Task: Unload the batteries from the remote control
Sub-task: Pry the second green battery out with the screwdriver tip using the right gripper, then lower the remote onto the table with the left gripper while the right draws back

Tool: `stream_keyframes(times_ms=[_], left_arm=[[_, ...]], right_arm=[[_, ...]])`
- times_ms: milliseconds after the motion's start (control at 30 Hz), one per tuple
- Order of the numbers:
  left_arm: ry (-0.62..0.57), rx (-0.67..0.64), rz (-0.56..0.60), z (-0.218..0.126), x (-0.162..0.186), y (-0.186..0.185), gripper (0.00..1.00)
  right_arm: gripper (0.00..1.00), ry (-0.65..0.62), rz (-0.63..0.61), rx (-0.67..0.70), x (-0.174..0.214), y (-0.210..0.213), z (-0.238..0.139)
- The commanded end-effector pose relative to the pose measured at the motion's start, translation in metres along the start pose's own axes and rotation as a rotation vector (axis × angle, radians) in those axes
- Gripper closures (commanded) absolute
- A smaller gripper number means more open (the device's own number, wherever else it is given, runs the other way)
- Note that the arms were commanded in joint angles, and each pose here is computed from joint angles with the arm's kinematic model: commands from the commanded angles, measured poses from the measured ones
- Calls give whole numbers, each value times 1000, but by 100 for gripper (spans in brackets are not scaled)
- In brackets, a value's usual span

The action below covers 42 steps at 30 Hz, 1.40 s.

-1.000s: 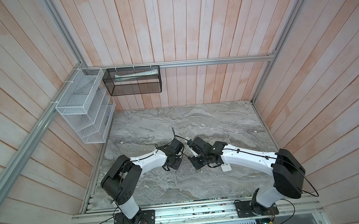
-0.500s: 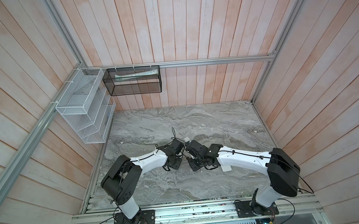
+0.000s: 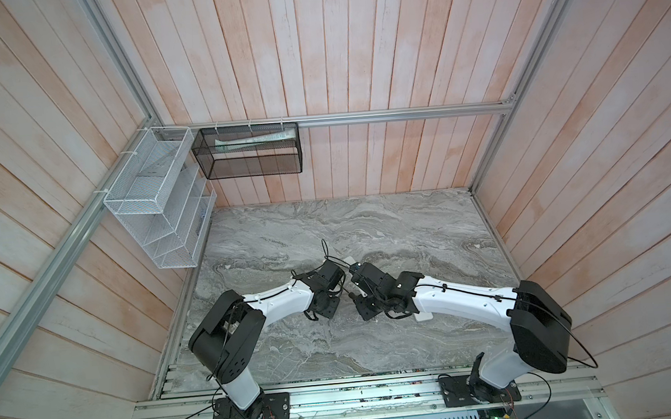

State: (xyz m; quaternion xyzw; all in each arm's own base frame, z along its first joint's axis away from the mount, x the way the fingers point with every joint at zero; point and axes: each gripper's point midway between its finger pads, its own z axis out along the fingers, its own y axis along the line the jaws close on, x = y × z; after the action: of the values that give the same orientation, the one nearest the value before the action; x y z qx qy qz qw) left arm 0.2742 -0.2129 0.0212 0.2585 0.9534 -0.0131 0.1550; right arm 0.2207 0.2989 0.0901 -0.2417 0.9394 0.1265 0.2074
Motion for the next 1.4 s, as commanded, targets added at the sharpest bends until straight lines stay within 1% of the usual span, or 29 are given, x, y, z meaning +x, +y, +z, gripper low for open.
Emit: stream_keyframes(times_ms=[0,333,567,733,867,1000,1100,1233,1367], left_arm=[[41,-14,13,-3,8,1,48],[54,-28,15,-1,11,3,48],[53,-70,-4,0,10,12,48],[65,-132,-111,4,9,39,47],[61,-188,-216,6,7,72,45],[45,-224,-285,10,0,100,44],[45,-243,-314,14,-6,115,41],[49,-261,-330,22,-13,124,36],[56,-248,-341,28,-16,123,26]], right_arm=[[100,-58,25,21,-11,-9,-9],[100,-76,33,9,-13,-12,-12],[100,-117,55,24,-19,-23,-19],[100,-156,89,80,-22,-46,-26],[100,-193,144,130,-18,-71,-29],[100,-229,187,177,-13,-95,-28],[100,-245,198,193,-10,-105,-23],[100,-248,208,205,-7,-113,-13],[100,-252,213,223,-3,-119,-1]])
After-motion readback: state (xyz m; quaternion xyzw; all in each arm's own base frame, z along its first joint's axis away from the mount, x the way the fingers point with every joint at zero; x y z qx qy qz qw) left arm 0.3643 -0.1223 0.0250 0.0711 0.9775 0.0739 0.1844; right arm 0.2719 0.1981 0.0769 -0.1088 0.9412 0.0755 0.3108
